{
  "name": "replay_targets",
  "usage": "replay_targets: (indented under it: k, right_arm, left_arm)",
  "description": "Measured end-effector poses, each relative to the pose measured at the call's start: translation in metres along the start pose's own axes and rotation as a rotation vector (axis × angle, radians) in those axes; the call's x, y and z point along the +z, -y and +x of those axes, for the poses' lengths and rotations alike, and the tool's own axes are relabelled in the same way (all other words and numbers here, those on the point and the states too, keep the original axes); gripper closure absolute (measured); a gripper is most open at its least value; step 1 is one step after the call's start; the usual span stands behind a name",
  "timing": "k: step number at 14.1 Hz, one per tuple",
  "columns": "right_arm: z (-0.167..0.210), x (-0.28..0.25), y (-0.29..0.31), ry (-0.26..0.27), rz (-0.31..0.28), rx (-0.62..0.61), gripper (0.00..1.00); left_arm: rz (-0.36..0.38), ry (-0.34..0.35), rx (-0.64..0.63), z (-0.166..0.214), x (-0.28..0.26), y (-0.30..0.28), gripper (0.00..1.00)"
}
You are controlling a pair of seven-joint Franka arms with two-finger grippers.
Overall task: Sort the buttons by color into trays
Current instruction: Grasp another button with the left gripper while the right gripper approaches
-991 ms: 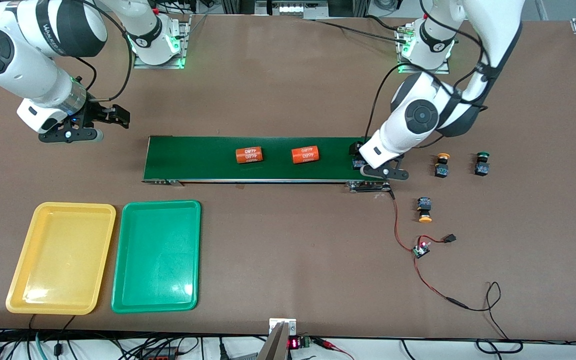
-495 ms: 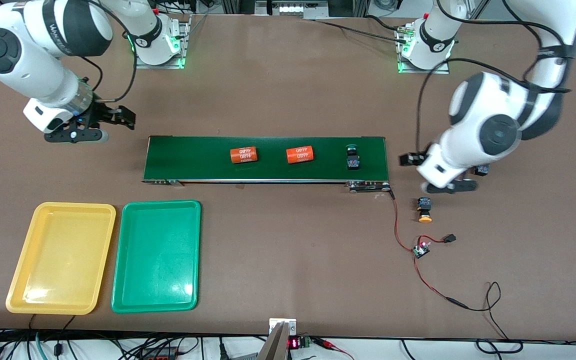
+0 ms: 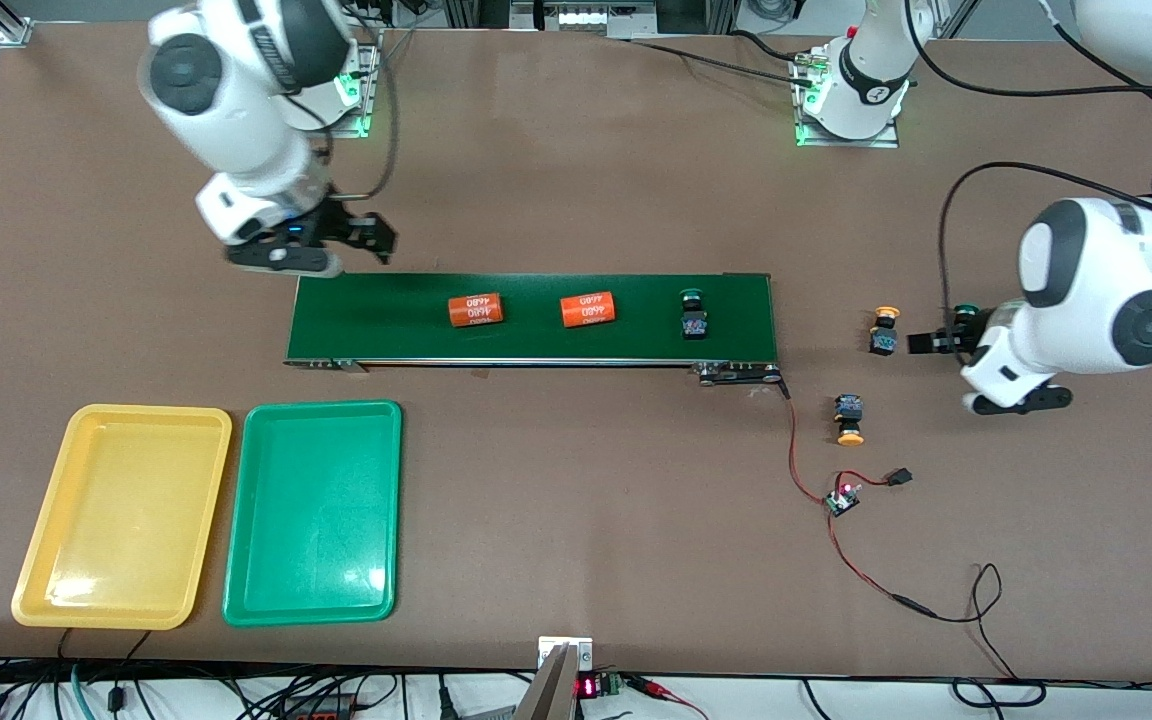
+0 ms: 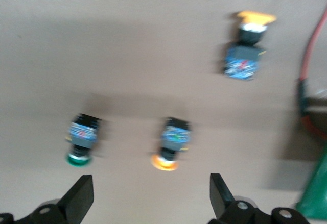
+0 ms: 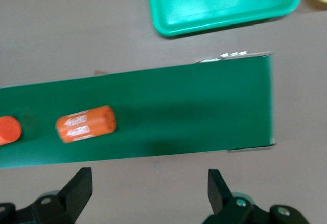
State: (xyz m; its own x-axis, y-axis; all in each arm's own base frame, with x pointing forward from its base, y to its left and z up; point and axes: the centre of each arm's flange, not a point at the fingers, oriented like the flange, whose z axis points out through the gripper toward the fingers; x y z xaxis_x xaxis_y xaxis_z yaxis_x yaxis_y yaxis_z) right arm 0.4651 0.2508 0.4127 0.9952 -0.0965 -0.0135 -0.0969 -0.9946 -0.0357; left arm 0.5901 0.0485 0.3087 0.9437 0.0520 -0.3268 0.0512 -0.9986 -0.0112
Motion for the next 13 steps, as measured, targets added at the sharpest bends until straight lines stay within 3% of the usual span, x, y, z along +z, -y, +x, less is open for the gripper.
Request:
replay_targets:
  k: [2, 4, 9, 13]
  right_arm:
    - [-0.015, 0.022, 0.028, -0.016, -0.057, -0.036, 0.00]
    - [-0.022, 0.038, 0.044, -0.029, -0.082, -0.045, 0.00]
    - [-0.016, 0.045, 0.047, -0.053, -0.062, -0.039, 0.00]
    - [-0.015, 0.045, 0.048, -0.059, -0.056, -0.039, 0.00]
  left_arm:
    - [0.015, 0.022, 0.071, 0.002, 0.016, 0.034, 0.00]
    - [0.052, -0.002, 0.129, 0.005, 0.038, 0.053, 0.00]
    - [0.098, -0.135, 0.244, -0.001, 0.103, 0.080, 0.00]
    - [0.097, -0.163, 0.259, -0.020, 0.150, 0.077, 0.02]
